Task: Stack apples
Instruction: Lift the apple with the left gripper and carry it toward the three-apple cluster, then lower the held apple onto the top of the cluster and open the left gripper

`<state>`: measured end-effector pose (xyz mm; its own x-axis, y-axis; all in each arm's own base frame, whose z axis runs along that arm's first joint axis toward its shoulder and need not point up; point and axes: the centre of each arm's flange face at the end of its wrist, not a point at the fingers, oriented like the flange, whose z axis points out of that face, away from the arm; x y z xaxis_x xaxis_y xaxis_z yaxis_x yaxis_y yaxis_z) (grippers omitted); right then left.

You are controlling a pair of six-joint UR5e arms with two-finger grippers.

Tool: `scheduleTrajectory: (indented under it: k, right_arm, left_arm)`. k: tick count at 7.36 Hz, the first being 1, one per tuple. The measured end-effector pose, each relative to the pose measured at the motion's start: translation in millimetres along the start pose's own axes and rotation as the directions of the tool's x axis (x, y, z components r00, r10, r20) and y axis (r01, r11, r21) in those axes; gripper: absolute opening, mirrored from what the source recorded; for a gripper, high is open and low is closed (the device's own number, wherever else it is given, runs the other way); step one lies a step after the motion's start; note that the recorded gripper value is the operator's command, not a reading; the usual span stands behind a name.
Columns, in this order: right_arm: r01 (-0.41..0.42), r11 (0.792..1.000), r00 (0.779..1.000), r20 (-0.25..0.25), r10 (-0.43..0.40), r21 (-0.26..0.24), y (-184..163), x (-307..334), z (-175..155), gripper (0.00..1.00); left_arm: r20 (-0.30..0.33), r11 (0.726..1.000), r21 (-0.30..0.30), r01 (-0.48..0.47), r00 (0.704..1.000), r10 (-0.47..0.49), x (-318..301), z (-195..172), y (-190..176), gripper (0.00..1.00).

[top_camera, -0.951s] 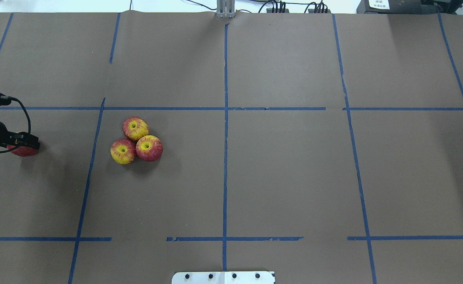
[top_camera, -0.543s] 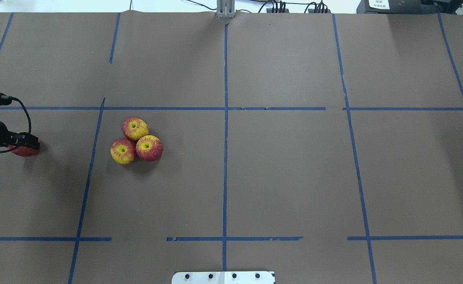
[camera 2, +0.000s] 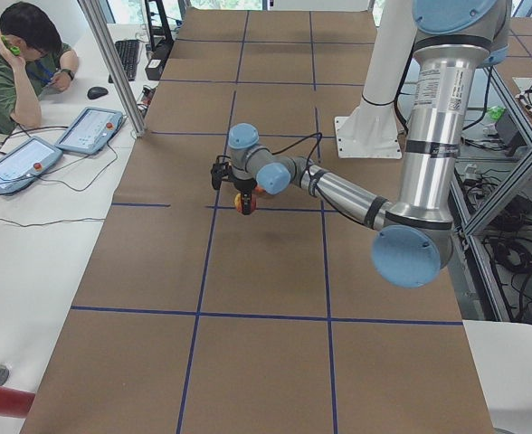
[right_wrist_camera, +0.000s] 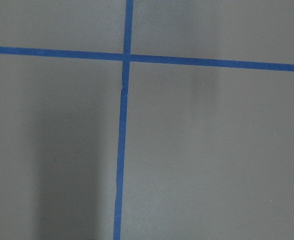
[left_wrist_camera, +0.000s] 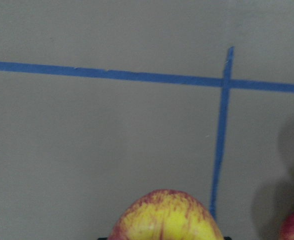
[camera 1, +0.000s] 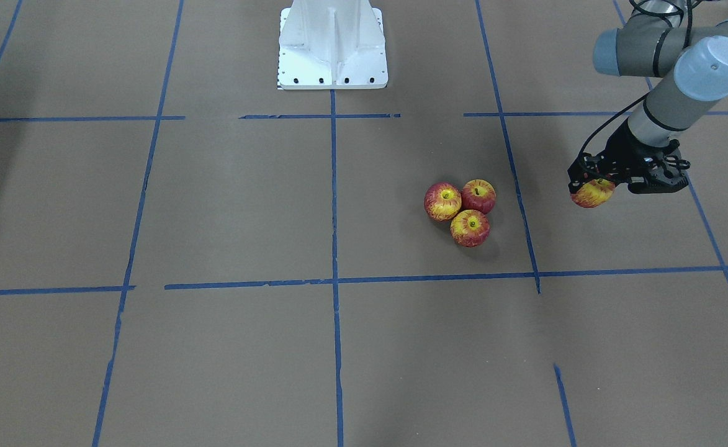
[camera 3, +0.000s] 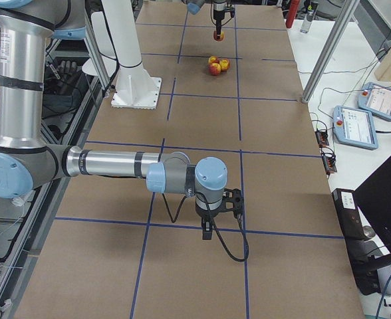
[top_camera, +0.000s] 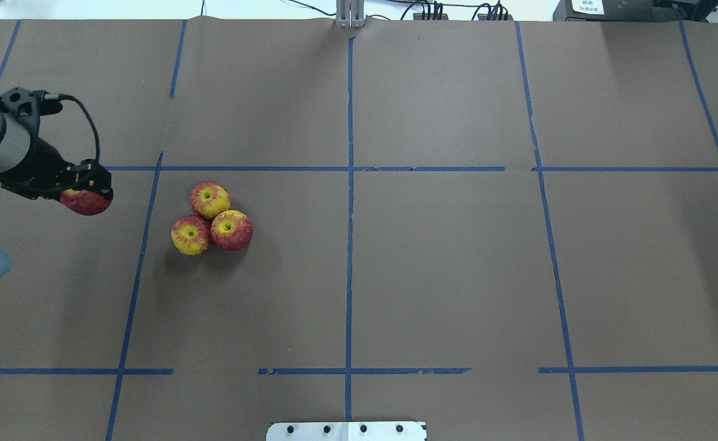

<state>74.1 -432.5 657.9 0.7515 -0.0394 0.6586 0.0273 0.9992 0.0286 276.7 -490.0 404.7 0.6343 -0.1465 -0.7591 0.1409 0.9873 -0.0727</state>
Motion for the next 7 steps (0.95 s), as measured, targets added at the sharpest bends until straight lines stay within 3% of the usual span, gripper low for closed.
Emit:
scheduleTrajectory:
  k: [3,7]
  right_arm:
    - [0.000,1.000,1.000,0.000,0.000,0.000,0,0,0,1.00]
    - [0.000,1.000,1.000,0.000,0.000,0.000,0,0,0,1.00]
  left_arm:
    - [-0.046,0.993,-0.022,0.115,0.992,-0.116,103,8,22,0.11]
    - [-0.026,0.983,-0.024,0.183,0.983,-0.184,131,35,38,0.12]
